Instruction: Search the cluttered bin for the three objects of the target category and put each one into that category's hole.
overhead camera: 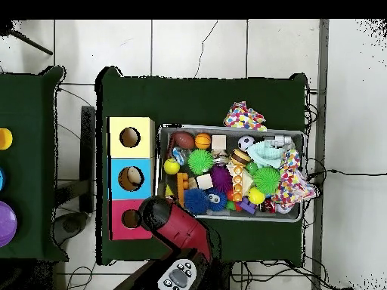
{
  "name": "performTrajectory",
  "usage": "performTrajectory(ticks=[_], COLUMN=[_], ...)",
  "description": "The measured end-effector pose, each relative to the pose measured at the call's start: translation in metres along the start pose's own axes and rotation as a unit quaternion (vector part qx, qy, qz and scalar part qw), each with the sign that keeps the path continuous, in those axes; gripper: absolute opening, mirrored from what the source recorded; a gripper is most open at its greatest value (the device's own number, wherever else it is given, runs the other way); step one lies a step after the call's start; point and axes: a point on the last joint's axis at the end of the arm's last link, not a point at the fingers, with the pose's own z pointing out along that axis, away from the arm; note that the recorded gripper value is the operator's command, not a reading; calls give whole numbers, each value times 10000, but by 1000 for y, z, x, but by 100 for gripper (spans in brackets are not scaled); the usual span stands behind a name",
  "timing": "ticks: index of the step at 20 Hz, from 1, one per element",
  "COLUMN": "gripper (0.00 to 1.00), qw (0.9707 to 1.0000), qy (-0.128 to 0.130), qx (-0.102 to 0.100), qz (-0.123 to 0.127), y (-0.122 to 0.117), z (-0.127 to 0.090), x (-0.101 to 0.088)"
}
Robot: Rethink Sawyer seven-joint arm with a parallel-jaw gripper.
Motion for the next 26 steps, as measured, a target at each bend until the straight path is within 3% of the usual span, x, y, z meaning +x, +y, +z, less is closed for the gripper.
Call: performTrajectory(ticks=[10, 13, 20, 23, 26], gripper=[100, 100, 100, 100, 100], qw=[10000, 9999, 9998, 9994, 9989], qy=[17, -102, -114, -194, -310], qx=[14, -5, -82, -227, -335], qz=[54, 73, 111, 166, 129], y=[-2, -3, -1, -1, 1], z=[1, -3, -19, -30, -39], x=[-13, -44, -100, -140, -164])
